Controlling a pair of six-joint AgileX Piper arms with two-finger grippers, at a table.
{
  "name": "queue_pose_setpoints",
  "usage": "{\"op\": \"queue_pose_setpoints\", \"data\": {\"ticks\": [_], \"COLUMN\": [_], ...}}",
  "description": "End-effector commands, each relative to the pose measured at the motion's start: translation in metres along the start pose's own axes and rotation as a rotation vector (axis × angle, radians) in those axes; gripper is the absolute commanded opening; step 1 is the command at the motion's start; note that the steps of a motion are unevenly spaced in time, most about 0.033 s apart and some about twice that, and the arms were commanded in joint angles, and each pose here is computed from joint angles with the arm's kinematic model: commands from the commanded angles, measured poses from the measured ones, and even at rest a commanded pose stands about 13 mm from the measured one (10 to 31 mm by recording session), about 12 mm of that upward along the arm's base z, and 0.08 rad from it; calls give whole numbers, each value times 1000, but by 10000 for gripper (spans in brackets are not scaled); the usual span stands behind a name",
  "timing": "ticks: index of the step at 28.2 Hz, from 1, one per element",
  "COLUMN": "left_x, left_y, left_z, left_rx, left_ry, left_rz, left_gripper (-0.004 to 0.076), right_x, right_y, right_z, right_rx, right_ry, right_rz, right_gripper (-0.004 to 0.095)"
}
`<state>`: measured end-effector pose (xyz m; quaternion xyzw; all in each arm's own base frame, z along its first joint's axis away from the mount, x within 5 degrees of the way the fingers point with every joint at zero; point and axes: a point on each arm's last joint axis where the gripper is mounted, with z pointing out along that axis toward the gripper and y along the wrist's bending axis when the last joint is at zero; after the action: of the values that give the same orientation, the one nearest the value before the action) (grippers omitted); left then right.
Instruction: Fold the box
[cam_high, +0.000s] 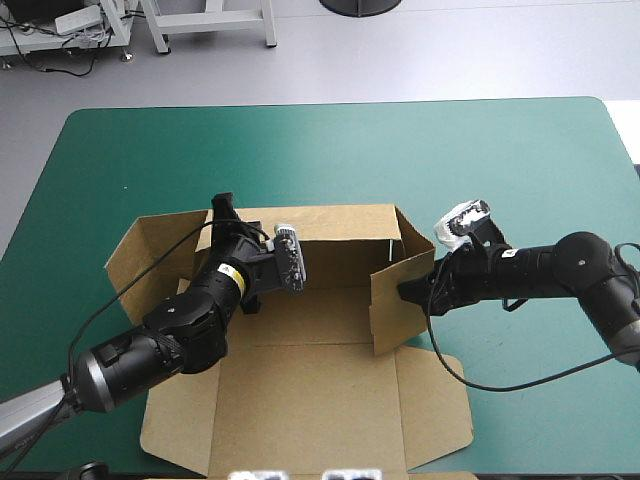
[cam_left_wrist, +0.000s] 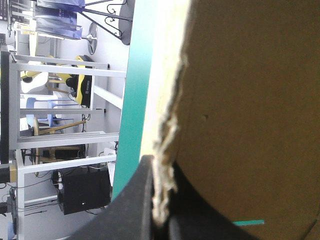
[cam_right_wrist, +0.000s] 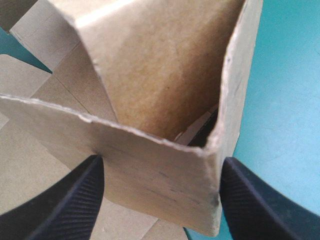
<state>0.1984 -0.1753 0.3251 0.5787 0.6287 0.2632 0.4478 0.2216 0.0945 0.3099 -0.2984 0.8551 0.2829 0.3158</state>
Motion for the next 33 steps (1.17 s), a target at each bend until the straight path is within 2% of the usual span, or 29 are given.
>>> {"op": "queue_pose_setpoints", "data": {"ticks": [1,9,25,28,31,33], "left_x": [-5,-4,-4,-4,-4,-4], "left_y": [12,12,12,13,14,13], "left_z": [-9,-9,-9,-9,-8,-6], "left_rx": [-39,-39,-39,-45,-64,-68], "left_ry": [-52,-50,-47,-48,-44,-32], "left_rz": [-39,-39,-51,-57,-46,-57], "left_gripper": [-6,-6,-6,-6,-6,-6], "right_x": [-12,-12,-16,-15,-16,-17], "right_y": [14,30,70,76,79,79], "right_z": [-4,11,31,34,33,33], "right_rx": [-20,59,201,240,339,348], "right_ry": [-73,-37,-90,-98,-130,-142], "right_rz": [-41,-69,-35,-20,-39,-38], "right_gripper": [587,587,570,563,500,500]}}
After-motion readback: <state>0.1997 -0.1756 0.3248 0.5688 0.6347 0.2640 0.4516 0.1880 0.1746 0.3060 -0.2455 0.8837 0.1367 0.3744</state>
